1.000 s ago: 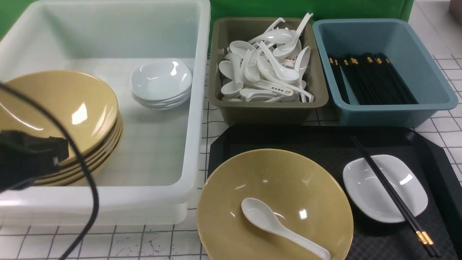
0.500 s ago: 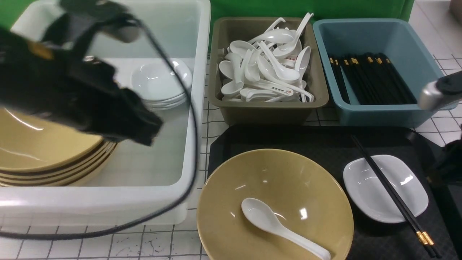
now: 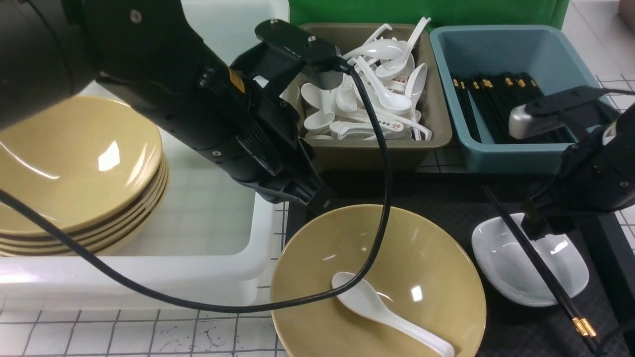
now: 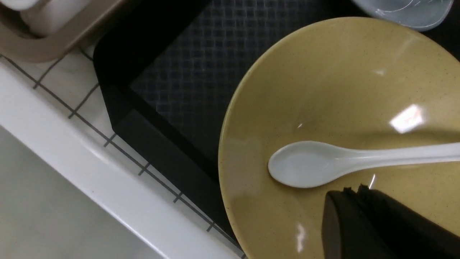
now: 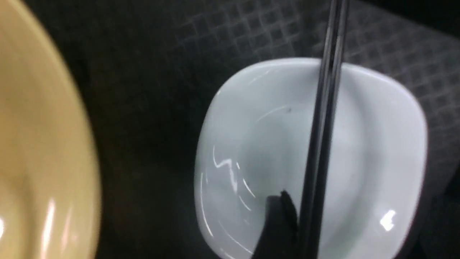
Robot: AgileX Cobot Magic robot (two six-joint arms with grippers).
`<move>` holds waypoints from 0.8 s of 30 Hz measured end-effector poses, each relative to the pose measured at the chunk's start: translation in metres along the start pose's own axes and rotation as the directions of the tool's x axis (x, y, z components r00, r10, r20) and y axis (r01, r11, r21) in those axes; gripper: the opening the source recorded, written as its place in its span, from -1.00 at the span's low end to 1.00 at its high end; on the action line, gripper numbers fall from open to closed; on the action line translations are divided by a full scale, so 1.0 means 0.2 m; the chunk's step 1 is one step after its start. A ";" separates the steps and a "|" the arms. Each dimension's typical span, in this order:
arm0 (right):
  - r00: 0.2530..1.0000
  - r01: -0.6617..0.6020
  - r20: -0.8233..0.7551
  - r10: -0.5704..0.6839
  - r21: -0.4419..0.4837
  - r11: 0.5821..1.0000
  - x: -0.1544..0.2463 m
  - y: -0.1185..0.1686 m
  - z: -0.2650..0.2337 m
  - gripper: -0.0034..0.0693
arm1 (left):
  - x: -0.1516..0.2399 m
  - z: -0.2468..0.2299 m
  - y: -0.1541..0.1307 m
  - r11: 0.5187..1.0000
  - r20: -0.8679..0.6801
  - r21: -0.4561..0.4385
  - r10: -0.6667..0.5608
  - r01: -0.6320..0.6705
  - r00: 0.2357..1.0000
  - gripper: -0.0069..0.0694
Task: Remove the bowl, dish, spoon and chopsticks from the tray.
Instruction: Use the right arm to grab the chopsticks
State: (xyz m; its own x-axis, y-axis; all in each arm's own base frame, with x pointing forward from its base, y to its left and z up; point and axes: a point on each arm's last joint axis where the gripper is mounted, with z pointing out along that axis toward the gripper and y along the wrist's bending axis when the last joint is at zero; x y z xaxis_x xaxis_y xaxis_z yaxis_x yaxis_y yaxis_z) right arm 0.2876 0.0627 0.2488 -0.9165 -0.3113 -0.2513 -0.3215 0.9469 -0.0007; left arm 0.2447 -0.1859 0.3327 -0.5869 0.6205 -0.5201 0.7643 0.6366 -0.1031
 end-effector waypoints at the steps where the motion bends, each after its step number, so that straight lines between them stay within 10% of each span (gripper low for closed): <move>1: 1.000 -0.001 -0.029 0.001 -0.004 1.000 0.00 0.00 0.04 0.57 | 0.00 0.00 0.00 1.000 -0.007 0.003 0.000 0.000 1.000 -0.84; 10: 0.985 -0.007 -0.171 0.003 -0.020 1.000 -0.02 -0.01 0.27 0.56 | 0.02 0.00 -0.01 1.000 -0.041 0.016 0.001 0.000 0.999 -0.84; 16: 0.981 -0.004 -0.195 0.000 -0.023 1.000 -0.02 -0.01 0.31 0.06 | 0.02 0.00 -0.01 1.000 -0.049 0.018 0.001 0.000 0.999 -0.84; 18: 0.980 -0.002 -0.198 -0.002 -0.024 1.000 -0.02 -0.01 0.31 -0.38 | 0.02 0.00 -0.01 1.000 -0.049 0.018 0.001 0.000 0.999 -0.84; 24: 0.974 0.002 -0.227 -0.009 -0.030 1.000 0.00 -0.01 0.28 -0.48 | 0.02 0.00 -0.01 1.000 -0.049 0.018 0.001 0.000 0.999 -0.84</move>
State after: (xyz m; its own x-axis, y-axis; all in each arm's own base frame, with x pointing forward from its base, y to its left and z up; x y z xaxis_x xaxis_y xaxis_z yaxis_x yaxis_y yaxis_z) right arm 0.3023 0.0658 0.1939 -0.9437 -0.3299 -0.0249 -0.3305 0.9434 0.0280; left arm 0.2409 -0.1841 0.3306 -0.5984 0.6428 -0.4782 0.7691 0.6282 -0.1179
